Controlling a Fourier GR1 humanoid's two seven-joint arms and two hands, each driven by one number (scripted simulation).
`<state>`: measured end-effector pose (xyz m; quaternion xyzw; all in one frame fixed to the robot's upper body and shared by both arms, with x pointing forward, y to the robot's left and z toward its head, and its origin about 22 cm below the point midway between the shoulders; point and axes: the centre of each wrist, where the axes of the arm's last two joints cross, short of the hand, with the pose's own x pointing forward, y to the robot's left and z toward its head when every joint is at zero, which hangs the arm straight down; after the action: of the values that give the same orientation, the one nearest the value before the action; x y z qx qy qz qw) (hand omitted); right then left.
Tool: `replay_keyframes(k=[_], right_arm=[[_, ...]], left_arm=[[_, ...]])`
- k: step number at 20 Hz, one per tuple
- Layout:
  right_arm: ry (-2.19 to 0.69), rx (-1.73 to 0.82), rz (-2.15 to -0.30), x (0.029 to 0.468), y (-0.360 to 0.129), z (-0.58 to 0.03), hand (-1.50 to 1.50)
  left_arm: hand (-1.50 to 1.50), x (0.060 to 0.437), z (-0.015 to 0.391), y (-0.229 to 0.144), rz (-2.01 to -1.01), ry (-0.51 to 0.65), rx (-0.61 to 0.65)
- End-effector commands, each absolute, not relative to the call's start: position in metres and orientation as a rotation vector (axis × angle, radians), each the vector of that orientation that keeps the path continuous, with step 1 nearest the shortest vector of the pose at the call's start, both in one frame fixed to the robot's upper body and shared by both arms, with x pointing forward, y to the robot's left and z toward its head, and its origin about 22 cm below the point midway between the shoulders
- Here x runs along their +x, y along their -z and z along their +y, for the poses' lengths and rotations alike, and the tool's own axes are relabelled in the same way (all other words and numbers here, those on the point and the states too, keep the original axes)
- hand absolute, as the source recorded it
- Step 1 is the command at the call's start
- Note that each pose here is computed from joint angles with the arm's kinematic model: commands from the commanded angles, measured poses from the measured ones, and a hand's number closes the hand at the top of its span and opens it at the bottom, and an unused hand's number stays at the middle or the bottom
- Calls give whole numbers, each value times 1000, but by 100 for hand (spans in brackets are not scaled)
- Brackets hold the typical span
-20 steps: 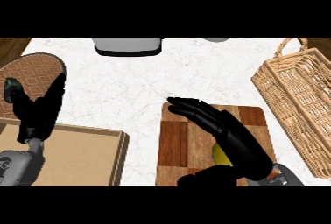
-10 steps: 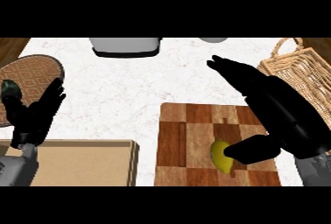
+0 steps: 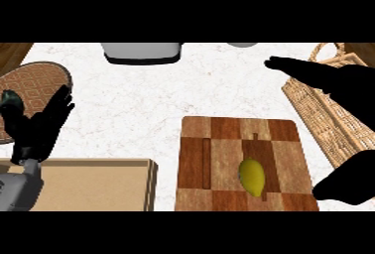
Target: Pick the lemon from the cutting board and place it in the basket
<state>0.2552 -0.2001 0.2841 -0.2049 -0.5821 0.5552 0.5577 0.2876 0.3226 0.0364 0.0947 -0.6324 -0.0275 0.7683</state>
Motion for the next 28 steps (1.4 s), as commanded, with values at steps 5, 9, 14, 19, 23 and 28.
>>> replay_keyframes(k=[5, 9, 14, 19, 23, 28], right_arm=[[-1283, -342, -1293, 229, -294, -248, -150], [-1158, -356, -1407, 222, -283, -269, -150], [-1190, -331, -1386, 203, -231, -286, -150], [-1147, -329, -1459, 212, -195, -266, -150], [-1111, -341, -1501, 220, -164, -259, -150], [-987, -276, -1566, 236, -120, -241, -150]], left_arm=[[0, 283, 338, -38, -1384, 45, 210], [0, 283, 297, -28, -1388, 52, 206], [0, 286, 311, -36, -1395, 70, 201], [0, 285, 317, -33, -1380, 70, 195], [0, 281, 328, -36, -1390, 81, 208], [0, 301, 311, -36, -1378, 84, 195]])
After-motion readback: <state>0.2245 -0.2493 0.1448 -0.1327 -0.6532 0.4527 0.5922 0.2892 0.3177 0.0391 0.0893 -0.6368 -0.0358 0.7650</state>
